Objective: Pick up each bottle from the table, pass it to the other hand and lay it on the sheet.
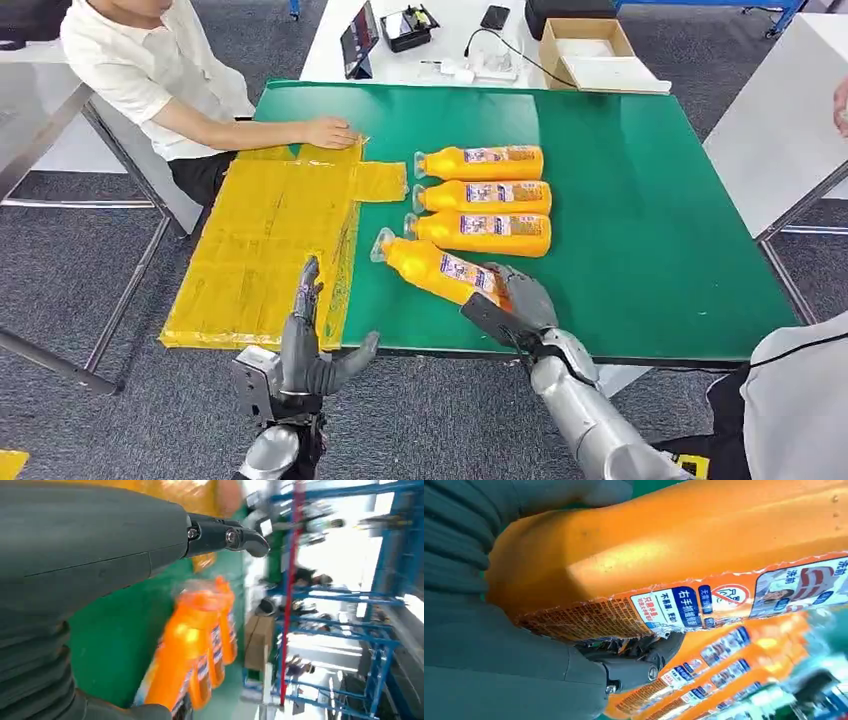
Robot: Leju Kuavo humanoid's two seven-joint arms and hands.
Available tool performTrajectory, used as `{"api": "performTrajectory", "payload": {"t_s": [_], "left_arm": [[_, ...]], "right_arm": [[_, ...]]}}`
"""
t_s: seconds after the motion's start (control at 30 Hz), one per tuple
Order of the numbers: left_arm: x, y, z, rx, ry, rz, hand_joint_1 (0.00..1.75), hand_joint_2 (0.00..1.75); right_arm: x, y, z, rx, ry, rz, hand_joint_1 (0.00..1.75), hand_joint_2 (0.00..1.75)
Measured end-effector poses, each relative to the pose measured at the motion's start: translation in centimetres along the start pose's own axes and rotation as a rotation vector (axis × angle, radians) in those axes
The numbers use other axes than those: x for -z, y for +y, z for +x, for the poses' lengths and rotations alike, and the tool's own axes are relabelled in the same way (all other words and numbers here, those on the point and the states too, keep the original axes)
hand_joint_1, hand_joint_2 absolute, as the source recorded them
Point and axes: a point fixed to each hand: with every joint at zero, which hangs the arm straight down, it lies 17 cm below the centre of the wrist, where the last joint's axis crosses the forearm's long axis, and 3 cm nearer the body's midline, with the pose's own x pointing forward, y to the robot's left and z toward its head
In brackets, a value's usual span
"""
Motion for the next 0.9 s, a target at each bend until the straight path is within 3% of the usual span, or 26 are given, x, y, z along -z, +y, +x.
{"api": "performTrajectory", "payload": {"t_s": [0.2, 0.57, 0.7, 0.83, 0.9], "left_arm": [[-0.7, -0.8, -1.8, -0.255, 0.147, -0.011, 0.00, 1.75], [-1.0, -1.0, -2.8, -0.345, 0.217, -0.010, 0.00, 1.75], [-1.4, -0.8, -3.9, -0.410, 0.285, -0.001, 0.00, 1.75], [-1.5, -1.5, -3.5, -0.456, 0.278, -0.040, 0.00, 1.75], [-1.6, -2.1, -3.1, -0.477, 0.271, -0.069, 0.00, 1.75]], "right_arm": [[-1.1, -1.1, 2.0, 0.169, -0.058, -0.146, 1.75, 1.75], [-2.3, -1.2, 3.7, 0.245, -0.109, -0.204, 1.75, 1.75], [-2.4, -1.1, 6.4, 0.305, -0.173, -0.221, 1.71, 1.75], [-2.4, 0.9, 10.7, 0.335, -0.268, -0.158, 1.71, 1.75], [-2.6, 2.1, 12.8, 0.300, -0.332, -0.119, 1.59, 1.75]]}}
